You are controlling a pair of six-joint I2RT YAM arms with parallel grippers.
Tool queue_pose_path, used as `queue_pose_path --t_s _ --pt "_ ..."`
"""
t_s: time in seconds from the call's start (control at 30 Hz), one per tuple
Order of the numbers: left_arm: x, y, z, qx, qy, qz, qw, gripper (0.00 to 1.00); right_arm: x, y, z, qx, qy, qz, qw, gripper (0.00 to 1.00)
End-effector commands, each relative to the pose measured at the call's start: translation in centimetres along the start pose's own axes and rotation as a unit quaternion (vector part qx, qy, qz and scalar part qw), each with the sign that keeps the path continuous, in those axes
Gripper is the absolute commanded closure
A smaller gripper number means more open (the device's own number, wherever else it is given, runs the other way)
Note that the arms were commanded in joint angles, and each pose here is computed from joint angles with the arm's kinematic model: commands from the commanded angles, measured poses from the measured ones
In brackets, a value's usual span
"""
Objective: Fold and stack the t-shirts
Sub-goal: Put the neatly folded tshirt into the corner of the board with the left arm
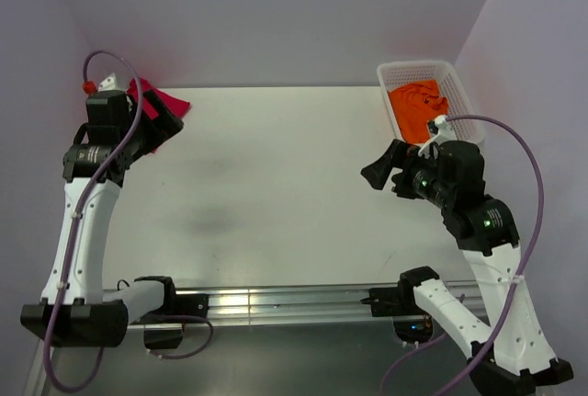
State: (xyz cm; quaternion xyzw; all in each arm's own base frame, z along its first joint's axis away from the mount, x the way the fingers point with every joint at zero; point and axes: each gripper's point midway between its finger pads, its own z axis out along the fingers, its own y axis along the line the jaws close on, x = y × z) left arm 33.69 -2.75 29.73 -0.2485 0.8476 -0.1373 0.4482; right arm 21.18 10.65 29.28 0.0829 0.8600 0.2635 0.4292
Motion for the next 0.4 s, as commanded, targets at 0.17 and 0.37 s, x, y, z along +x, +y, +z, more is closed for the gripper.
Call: queue_pose_path --t_s 0.17,0.37 --pt "0.0 -0.5 -5.4 0.024 -0.045 -0.013 0.999 0.00 0.2 1.0 -2.5 -0.032 -0.032 -0.025 0.999 0.00" --pt "-0.1 -0.5 -7.8 0.032 -0.063 -0.010 0.997 0.01 0.7 1.0 -3.8 -0.039 -0.040 -0.027 0.998 0.00"
